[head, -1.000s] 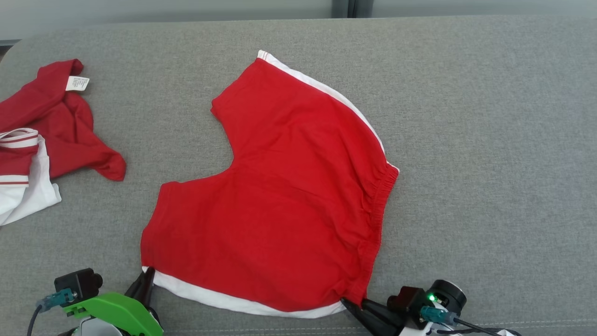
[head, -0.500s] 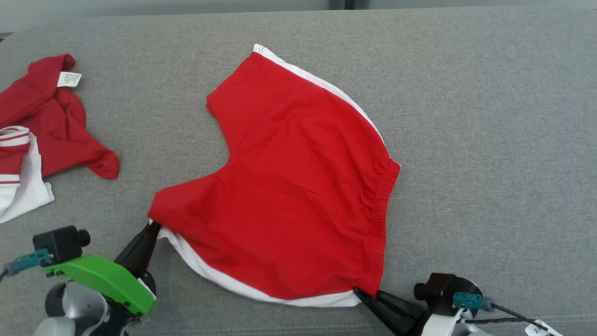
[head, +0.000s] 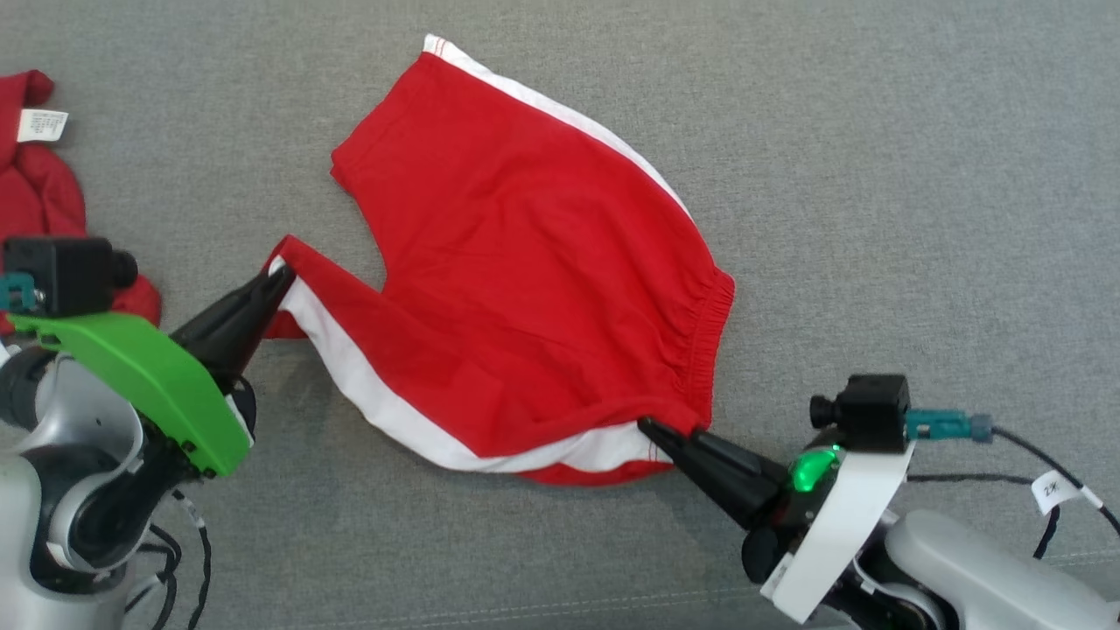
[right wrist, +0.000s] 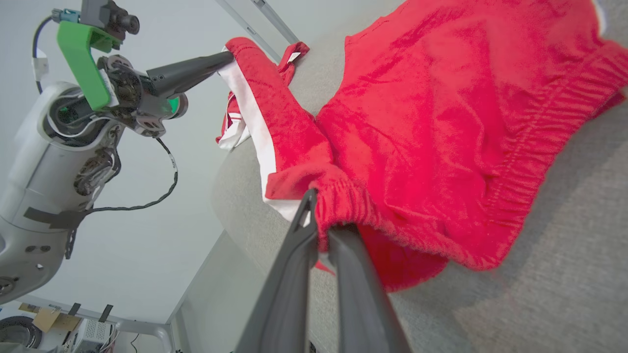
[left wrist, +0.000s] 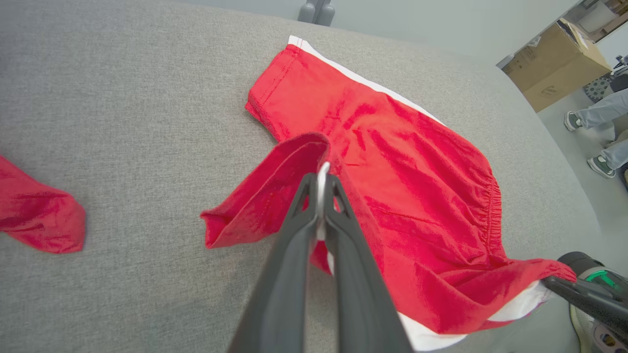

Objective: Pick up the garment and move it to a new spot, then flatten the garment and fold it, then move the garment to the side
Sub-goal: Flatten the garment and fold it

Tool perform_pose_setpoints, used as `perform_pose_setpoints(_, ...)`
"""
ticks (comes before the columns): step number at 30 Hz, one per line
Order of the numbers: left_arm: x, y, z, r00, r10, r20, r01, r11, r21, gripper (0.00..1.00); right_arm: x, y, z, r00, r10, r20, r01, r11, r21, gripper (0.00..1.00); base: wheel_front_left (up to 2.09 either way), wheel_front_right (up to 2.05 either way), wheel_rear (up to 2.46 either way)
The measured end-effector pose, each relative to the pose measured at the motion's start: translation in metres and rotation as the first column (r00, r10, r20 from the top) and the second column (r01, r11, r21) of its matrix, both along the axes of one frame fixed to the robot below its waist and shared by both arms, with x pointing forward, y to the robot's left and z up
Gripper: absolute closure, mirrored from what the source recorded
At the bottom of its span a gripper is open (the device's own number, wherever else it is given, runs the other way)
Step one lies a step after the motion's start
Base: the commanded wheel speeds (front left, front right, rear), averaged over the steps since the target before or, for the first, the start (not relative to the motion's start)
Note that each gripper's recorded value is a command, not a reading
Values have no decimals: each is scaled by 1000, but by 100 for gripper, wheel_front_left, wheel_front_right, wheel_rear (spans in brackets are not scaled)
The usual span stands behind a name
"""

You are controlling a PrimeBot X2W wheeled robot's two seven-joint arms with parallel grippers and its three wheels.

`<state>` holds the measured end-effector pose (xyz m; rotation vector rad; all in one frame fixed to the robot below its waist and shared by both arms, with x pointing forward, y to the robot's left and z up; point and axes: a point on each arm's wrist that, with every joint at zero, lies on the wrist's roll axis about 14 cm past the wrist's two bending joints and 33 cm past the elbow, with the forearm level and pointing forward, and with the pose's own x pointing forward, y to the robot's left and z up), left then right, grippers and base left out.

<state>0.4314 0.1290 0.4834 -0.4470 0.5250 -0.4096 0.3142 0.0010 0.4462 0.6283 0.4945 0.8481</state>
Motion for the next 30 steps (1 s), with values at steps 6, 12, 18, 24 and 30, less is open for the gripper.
perform_pose_setpoints(6, 36, -22, 29, 994, -104, 20, 103, 994, 48, 100, 49, -18, 30, 996, -84, -22, 86, 990, 112, 100, 0, 0, 0)
perform_pose_setpoints(12, 79, -41, 49, 988, -151, 8, 150, 987, 64, 100, 68, -33, 22, 982, -117, -146, 139, 979, 150, 100, 0, 0, 0)
perform_pose_setpoints(18, 118, -51, 40, 982, -181, -44, 186, 972, 141, 100, 90, -42, 17, 965, -149, -217, 190, 964, 186, 100, 0, 0, 0)
perform_pose_setpoints(24, 159, -60, 14, 979, -171, -114, 190, 965, 180, 100, 122, -60, 16, 949, -213, -232, 262, 944, 203, 100, 0, 0, 0)
perform_pose_setpoints(30, 187, -75, -8, 975, -167, -148, 196, 958, 208, 100, 133, -80, -1, 924, -281, -258, 327, 932, 155, 100, 0, 0, 0)
